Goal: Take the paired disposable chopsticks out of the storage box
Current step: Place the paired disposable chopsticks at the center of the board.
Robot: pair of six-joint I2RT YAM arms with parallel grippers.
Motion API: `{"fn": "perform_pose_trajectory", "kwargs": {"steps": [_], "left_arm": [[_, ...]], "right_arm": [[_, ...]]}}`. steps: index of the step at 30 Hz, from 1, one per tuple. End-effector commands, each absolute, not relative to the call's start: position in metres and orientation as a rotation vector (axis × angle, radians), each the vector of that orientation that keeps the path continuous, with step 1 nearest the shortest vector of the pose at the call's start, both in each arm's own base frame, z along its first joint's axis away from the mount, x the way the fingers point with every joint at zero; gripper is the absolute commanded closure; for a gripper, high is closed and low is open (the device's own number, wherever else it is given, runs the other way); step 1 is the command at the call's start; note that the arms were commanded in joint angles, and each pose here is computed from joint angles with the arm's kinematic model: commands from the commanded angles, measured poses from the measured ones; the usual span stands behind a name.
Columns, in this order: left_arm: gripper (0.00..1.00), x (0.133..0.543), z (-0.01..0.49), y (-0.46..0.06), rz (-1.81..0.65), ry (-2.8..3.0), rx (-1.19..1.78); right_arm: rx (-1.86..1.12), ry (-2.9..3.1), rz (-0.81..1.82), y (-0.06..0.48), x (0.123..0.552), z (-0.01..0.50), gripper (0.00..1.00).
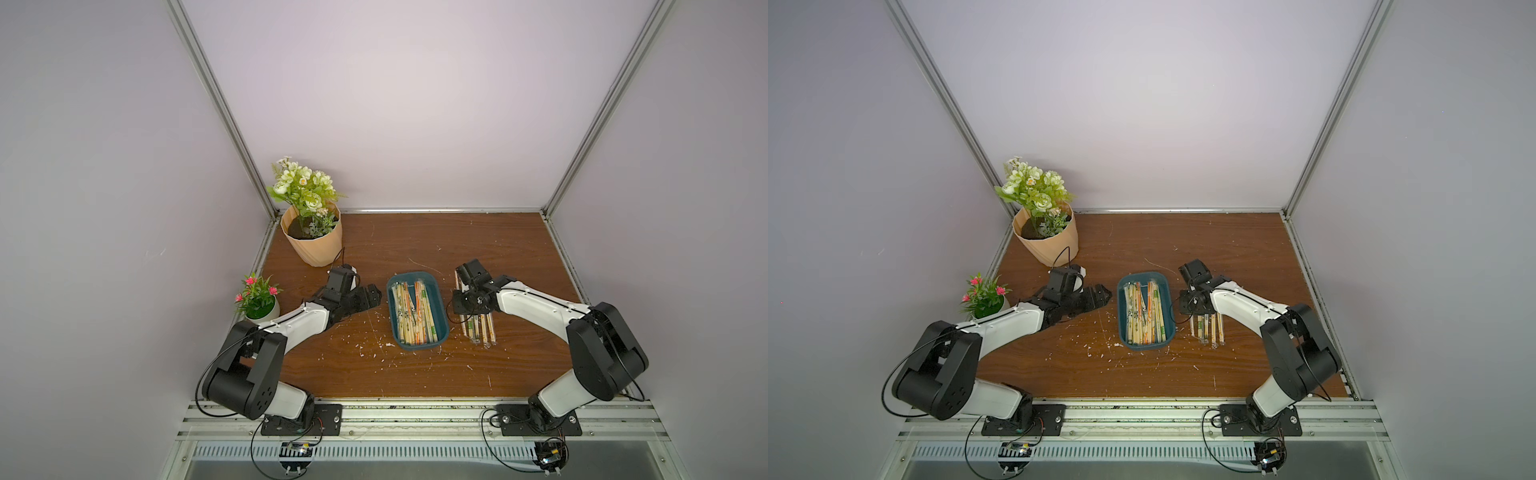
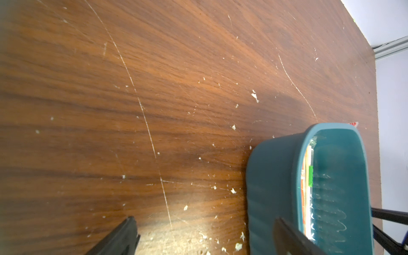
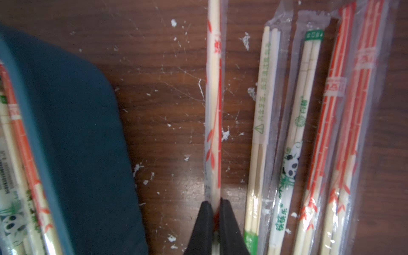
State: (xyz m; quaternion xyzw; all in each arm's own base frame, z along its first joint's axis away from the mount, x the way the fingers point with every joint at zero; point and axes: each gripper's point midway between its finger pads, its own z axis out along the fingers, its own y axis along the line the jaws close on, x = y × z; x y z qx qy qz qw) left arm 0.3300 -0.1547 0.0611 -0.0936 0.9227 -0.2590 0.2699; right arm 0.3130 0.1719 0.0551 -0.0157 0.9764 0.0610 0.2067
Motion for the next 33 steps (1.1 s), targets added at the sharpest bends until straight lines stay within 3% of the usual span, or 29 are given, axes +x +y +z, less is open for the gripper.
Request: {"fn": "perform_pose_trajectory", "kwargs": {"steps": [1,7,25,33], "left_arm": [[0.02,0.337,0.079,-0.154,-0.703,2.448,-0.249],[0.02,0.338,0.083,-0.152,-0.689,2.444,-0.246],[0.02,0.34,0.077,-0.148,-0.657,2.452,-0.275],[0.02,0.337,0.071,-0.144,-0.635,2.46,-0.285]], "right_arm": [[-0.064,2.699,0.144,0.171,0.319,0.056,0.86],[-0.056,2.692,0.107,0.166,0.32,0.061,0.7],[-0.112,2.508,0.466,0.221,0.327,0.161,0.62],[-0.238,2.498,0.497,0.267,0.326,0.169,0.54]]}}
